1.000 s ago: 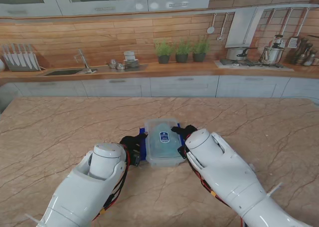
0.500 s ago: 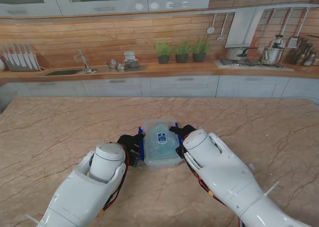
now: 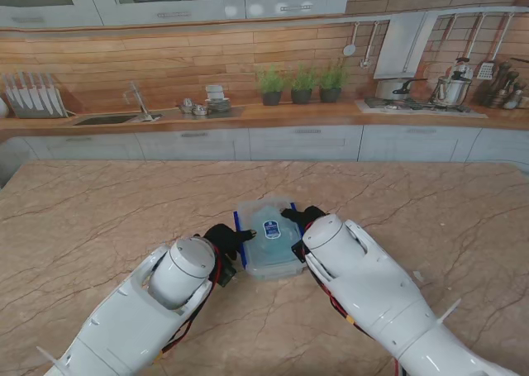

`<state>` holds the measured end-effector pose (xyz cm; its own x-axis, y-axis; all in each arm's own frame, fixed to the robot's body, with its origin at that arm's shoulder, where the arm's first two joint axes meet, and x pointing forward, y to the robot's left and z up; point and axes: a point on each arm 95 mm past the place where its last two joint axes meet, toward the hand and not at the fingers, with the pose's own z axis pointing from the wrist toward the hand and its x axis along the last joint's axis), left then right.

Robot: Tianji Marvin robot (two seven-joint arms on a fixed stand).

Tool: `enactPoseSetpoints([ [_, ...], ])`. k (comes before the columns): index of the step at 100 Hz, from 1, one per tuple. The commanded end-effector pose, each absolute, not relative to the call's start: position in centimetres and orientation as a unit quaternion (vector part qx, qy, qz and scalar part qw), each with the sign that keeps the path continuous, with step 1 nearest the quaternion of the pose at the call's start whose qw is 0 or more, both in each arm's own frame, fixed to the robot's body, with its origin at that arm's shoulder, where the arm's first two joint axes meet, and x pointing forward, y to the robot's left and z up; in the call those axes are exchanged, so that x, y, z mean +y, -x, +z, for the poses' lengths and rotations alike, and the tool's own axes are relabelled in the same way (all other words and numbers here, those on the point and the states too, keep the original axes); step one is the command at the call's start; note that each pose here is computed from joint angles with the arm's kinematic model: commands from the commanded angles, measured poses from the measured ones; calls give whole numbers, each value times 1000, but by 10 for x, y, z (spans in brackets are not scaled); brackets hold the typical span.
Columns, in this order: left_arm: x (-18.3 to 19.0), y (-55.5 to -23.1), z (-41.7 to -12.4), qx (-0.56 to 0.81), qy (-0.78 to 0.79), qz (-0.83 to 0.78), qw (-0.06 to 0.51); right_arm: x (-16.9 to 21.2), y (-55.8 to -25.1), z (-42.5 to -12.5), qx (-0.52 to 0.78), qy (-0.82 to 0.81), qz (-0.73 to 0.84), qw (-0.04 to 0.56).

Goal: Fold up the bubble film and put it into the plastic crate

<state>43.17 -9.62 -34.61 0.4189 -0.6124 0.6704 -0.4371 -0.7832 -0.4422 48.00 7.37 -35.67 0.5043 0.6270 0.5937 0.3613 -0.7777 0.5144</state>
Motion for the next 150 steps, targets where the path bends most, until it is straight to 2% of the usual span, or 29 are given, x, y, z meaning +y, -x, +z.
enactPoseSetpoints([
  [1, -113, -432, -339, 338, 823, -447, 95, 89, -473, -358, 299, -849, 410, 143],
  [18, -123, -435, -340, 412, 783, -442, 149, 97, -468, -356, 320, -838, 418, 143],
  [76, -132, -433, -337, 460, 724, -473, 202, 134, -466, -345, 353, -829, 424, 96],
  [119, -107, -450, -342, 431, 730, -459, 264, 112, -479, -348, 319, -850, 404, 116],
  [150, -95, -453, -349, 401, 742, -461, 276, 104, -484, -356, 295, -862, 392, 126],
])
